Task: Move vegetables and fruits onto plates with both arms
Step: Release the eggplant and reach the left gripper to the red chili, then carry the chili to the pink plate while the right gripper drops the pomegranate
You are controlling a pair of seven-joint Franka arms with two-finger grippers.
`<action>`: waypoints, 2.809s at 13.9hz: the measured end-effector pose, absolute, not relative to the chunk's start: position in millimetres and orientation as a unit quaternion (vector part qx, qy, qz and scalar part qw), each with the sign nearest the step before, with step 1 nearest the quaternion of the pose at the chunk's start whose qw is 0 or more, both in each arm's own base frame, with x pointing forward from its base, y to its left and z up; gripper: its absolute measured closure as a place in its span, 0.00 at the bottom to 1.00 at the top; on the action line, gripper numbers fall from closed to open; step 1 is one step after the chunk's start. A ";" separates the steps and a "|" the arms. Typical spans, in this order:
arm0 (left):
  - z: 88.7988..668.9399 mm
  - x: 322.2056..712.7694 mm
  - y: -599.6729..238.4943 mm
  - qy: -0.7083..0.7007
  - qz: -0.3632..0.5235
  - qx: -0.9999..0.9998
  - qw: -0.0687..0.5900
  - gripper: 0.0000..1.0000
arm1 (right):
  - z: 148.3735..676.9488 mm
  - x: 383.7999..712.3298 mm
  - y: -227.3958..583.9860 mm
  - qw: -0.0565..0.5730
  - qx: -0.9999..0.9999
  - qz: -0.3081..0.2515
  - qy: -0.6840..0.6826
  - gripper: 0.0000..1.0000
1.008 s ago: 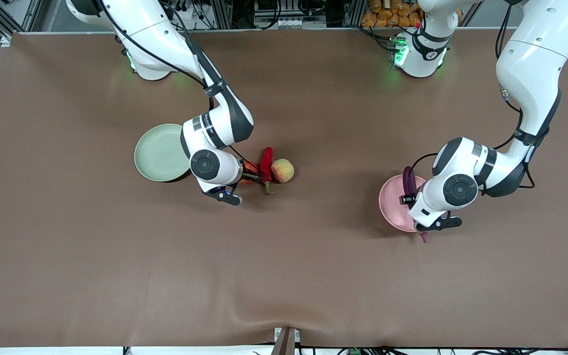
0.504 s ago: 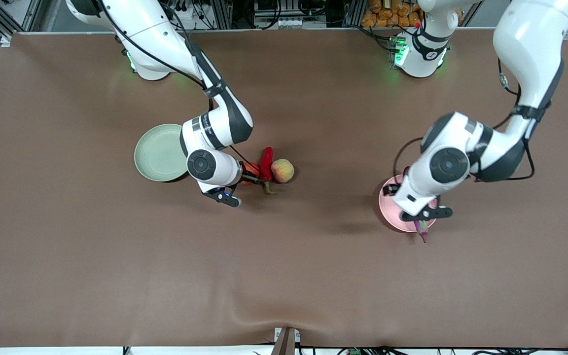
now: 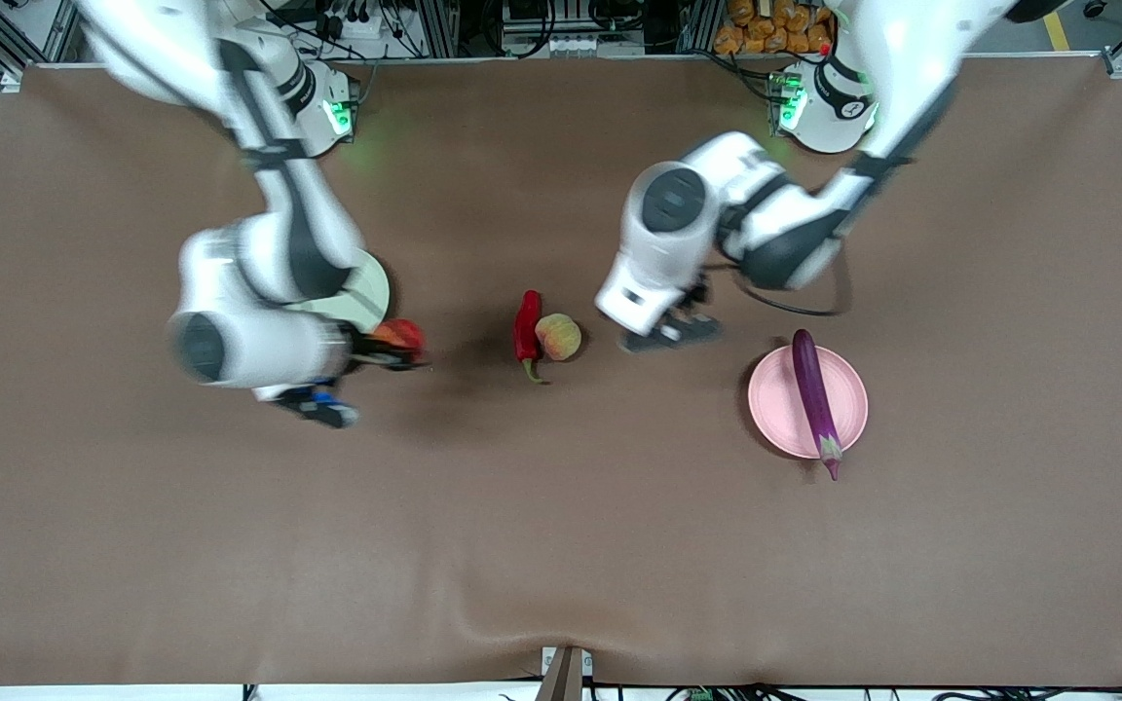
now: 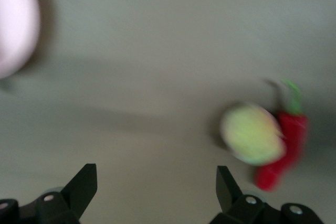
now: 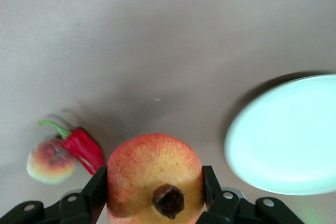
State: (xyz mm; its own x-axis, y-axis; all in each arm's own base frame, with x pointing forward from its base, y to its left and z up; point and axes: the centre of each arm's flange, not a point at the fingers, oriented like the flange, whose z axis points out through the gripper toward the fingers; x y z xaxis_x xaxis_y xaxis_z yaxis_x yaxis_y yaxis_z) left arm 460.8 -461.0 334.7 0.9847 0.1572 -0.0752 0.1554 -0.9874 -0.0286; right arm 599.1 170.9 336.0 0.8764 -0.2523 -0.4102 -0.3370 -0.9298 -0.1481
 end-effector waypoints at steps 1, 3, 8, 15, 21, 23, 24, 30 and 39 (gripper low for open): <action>321.8 435.9 -489.1 -0.078 0.030 -0.996 0.015 0.00 | 343.2 600.8 142.6 0.104 -0.964 0.198 0.141 0.24; 295.0 401.3 -534.0 -0.064 0.010 -0.998 0.021 0.00 | 351.4 601.3 98.7 0.081 -0.970 0.199 0.114 0.24; 232.9 407.5 -599.0 -0.057 -0.031 -0.998 -0.013 0.02 | 306.5 583.2 12.7 0.075 -0.971 0.218 0.065 0.24; 178.8 409.3 -605.8 -0.044 -0.029 -0.998 -0.027 0.16 | 222.3 533.2 -20.0 0.070 -0.963 0.257 0.030 0.24; 181.0 408.0 -610.8 -0.043 -0.030 -0.998 -0.031 0.66 | 188.6 506.7 -9.4 0.104 -0.949 0.295 0.036 0.24; 201.0 414.1 -609.8 -0.048 -0.035 -0.998 -0.021 0.66 | 181.3 500.5 -2.7 0.111 -0.946 0.303 0.036 0.24; 220.3 418.3 -607.7 -0.056 -0.036 -0.998 -0.011 0.66 | 178.8 498.5 -1.4 0.113 -0.945 0.306 0.033 0.24; 368.1 531.5 -487.4 -0.137 -0.047 -0.989 0.019 0.67 | 197.3 510.2 -1.3 0.126 -0.944 0.304 0.017 0.00; 290.2 645.1 -232.8 -0.133 0.050 -0.988 0.059 0.67 | 319.5 578.8 1.9 0.144 -0.956 0.256 -0.017 0.00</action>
